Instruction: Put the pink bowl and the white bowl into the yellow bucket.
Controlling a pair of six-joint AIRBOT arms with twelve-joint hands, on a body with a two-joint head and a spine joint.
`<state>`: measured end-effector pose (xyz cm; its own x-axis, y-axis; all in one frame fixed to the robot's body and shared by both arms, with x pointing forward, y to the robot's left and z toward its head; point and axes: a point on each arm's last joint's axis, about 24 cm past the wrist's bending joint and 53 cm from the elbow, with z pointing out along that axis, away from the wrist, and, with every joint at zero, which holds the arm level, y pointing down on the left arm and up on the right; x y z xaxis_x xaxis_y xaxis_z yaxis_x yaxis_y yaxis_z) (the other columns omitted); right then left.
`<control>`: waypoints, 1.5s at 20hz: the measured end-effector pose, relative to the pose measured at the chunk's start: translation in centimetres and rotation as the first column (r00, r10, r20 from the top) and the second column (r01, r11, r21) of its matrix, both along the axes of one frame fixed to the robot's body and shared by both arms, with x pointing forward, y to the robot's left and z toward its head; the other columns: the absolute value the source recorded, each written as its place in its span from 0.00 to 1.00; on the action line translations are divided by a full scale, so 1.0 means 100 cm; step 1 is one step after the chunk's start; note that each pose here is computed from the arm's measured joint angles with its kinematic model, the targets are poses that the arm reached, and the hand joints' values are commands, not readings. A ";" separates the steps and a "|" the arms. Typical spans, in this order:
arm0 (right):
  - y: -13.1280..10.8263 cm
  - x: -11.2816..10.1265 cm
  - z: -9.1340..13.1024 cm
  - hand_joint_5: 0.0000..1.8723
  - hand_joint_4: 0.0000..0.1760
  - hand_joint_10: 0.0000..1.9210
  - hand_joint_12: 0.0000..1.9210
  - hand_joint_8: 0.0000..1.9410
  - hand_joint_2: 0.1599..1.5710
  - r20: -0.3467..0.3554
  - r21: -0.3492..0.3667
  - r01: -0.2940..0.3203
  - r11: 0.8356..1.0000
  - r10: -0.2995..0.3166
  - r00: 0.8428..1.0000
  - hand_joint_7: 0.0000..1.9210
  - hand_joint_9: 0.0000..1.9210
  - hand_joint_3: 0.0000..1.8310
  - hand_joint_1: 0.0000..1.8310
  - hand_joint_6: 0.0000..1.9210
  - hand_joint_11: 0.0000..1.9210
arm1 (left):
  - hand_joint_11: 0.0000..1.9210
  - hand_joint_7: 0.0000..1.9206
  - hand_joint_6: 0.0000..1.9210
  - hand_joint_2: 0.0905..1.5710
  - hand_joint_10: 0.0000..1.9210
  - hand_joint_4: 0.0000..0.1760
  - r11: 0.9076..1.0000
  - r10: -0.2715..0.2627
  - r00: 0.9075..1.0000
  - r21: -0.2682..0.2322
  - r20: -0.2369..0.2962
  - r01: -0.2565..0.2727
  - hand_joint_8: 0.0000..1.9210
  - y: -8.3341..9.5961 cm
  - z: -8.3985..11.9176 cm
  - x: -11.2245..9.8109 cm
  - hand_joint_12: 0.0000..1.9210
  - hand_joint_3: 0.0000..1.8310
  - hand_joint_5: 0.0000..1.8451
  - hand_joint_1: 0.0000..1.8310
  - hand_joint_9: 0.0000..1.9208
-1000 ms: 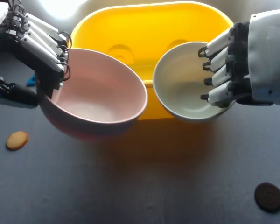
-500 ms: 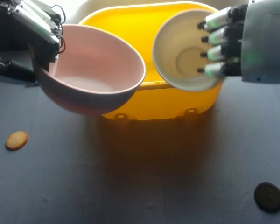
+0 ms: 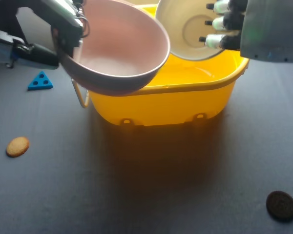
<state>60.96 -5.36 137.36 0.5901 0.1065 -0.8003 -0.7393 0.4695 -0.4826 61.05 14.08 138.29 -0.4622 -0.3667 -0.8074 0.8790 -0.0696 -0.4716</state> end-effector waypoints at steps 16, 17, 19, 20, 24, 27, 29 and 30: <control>-0.033 0.085 0.006 0.53 0.00 0.47 0.48 0.34 0.63 -0.215 0.217 0.133 0.967 -0.085 0.973 0.60 0.56 0.00 0.76 0.49 0.45 | 0.33 0.54 0.53 0.69 0.60 0.00 0.996 0.075 0.996 0.038 0.044 -0.077 0.51 -0.030 -0.006 0.048 0.47 0.00 0.51 0.75 0.44; -0.033 0.085 0.007 0.53 0.00 0.47 0.48 0.34 0.63 -0.234 0.232 0.127 0.964 -0.071 0.970 0.60 0.56 0.00 0.76 0.49 0.45 | 0.33 0.54 0.53 0.69 0.60 0.00 0.996 0.081 0.996 0.042 0.047 -0.083 0.51 -0.030 -0.006 0.051 0.47 0.00 0.51 0.75 0.44; -0.030 0.085 0.006 0.54 0.00 0.44 0.45 0.32 0.63 -0.281 0.256 0.109 0.961 -0.033 0.959 0.61 0.58 0.00 0.76 0.47 0.46 | 0.35 0.53 0.53 0.69 0.59 0.00 0.994 0.101 0.993 0.044 0.055 -0.104 0.53 -0.028 -0.004 0.057 0.45 0.00 0.52 0.75 0.44; -0.029 0.087 0.004 0.53 0.00 0.45 0.44 0.33 0.63 -0.307 0.266 0.108 0.958 -0.021 0.951 0.60 0.58 0.00 0.76 0.47 0.45 | 0.35 0.50 0.56 0.70 0.61 0.00 0.994 0.106 0.993 0.034 0.061 -0.108 0.55 -0.027 0.000 0.058 0.44 0.00 0.51 0.75 0.42; -0.030 0.093 0.003 0.54 0.00 0.45 0.42 0.34 0.63 -0.393 0.311 0.112 0.944 0.021 0.919 0.59 0.58 0.00 0.76 0.47 0.46 | 0.31 0.51 0.56 0.71 0.63 0.00 0.993 0.118 0.991 0.024 0.068 -0.120 0.58 -0.027 0.005 0.065 0.51 0.00 0.49 0.75 0.41; -0.031 0.097 0.000 0.54 0.00 0.44 0.44 0.31 0.62 -0.437 0.326 0.118 0.938 0.038 0.899 0.61 0.60 0.00 0.76 0.46 0.46 | 0.33 0.53 0.52 0.69 0.60 0.00 0.992 0.121 0.990 0.021 0.075 -0.123 0.50 -0.027 0.009 0.065 0.49 0.00 0.52 0.75 0.44; -0.029 0.099 -0.001 0.52 0.00 0.47 0.46 0.36 0.64 -0.460 0.338 0.122 0.933 0.051 0.886 0.58 0.57 0.00 0.76 0.50 0.45 | 0.32 0.52 0.54 0.70 0.63 0.00 0.992 0.126 0.989 0.023 0.075 -0.128 0.52 -0.026 0.008 0.067 0.49 0.00 0.50 0.75 0.43; -0.028 0.099 -0.002 0.52 0.00 0.48 0.46 0.36 0.64 -0.471 0.344 0.119 0.931 0.061 0.880 0.58 0.56 0.00 0.76 0.50 0.45 | 0.33 0.52 0.56 0.70 0.63 0.00 0.992 0.125 0.989 0.024 0.076 -0.127 0.51 -0.026 0.008 0.066 0.48 0.00 0.50 0.75 0.44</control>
